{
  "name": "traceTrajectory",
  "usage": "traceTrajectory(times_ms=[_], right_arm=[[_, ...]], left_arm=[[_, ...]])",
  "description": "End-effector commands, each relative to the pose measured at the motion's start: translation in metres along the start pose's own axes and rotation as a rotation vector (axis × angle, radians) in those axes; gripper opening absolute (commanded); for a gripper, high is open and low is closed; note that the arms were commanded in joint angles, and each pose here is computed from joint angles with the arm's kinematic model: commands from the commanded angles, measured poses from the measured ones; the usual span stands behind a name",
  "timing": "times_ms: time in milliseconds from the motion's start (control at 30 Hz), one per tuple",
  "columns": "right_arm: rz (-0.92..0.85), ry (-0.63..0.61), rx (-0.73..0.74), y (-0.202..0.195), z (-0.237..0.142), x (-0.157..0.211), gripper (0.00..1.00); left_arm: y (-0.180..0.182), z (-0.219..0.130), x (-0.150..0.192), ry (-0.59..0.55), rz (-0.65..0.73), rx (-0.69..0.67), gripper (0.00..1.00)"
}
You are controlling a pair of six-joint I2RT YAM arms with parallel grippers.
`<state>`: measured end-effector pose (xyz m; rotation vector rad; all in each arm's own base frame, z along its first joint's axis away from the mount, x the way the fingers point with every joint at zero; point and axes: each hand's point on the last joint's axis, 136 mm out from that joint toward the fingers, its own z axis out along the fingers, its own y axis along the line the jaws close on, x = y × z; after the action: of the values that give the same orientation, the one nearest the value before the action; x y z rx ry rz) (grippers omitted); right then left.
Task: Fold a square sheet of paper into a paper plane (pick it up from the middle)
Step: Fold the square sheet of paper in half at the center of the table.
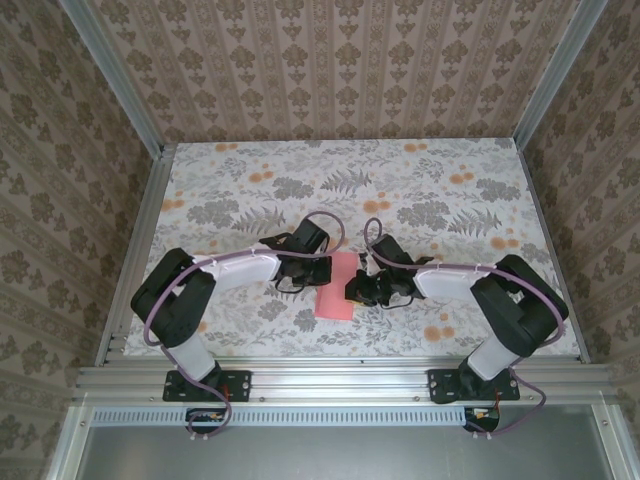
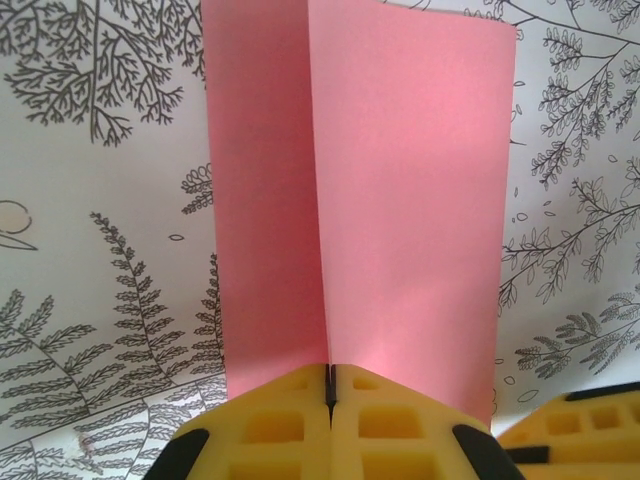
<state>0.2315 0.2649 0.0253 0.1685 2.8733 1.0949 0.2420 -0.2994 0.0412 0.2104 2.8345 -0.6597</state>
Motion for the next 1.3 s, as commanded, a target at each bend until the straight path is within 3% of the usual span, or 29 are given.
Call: traceTrajectory(times_ms=[0,200,500,833,1067,1267], right_arm=[[0.056,0.026,0.072,-0.026,0.014,0.006,0.15],[0.039,0.030,0.119,-0.032,0.010,0.008,0.15],[0.004,0.036,-0.024,0.003,-0.005,0.020,0.15],[0.064,0.070,0.103,-0.037,0.014,0.037,0.15],[-0.022,0.047,0.049,0.000,-0.008,0.033,0.15],[-0.001,0.064,0.014,0.001,0.001,0.038,0.14]], left_arm=[[-0.003,0.000,-0.004,-0.008,-0.007,-0.022,0.00],[0.001,0.000,-0.003,-0.006,-0.004,-0.051,0.00],[0.002,-0.001,-0.004,-0.002,0.007,-0.073,0.00],[0.001,0.001,-0.004,0.011,0.012,-0.075,0.00],[0.001,0.002,-0.004,0.012,0.011,-0.078,0.00],[0.000,0.003,-0.004,0.016,0.014,-0.076,0.00]])
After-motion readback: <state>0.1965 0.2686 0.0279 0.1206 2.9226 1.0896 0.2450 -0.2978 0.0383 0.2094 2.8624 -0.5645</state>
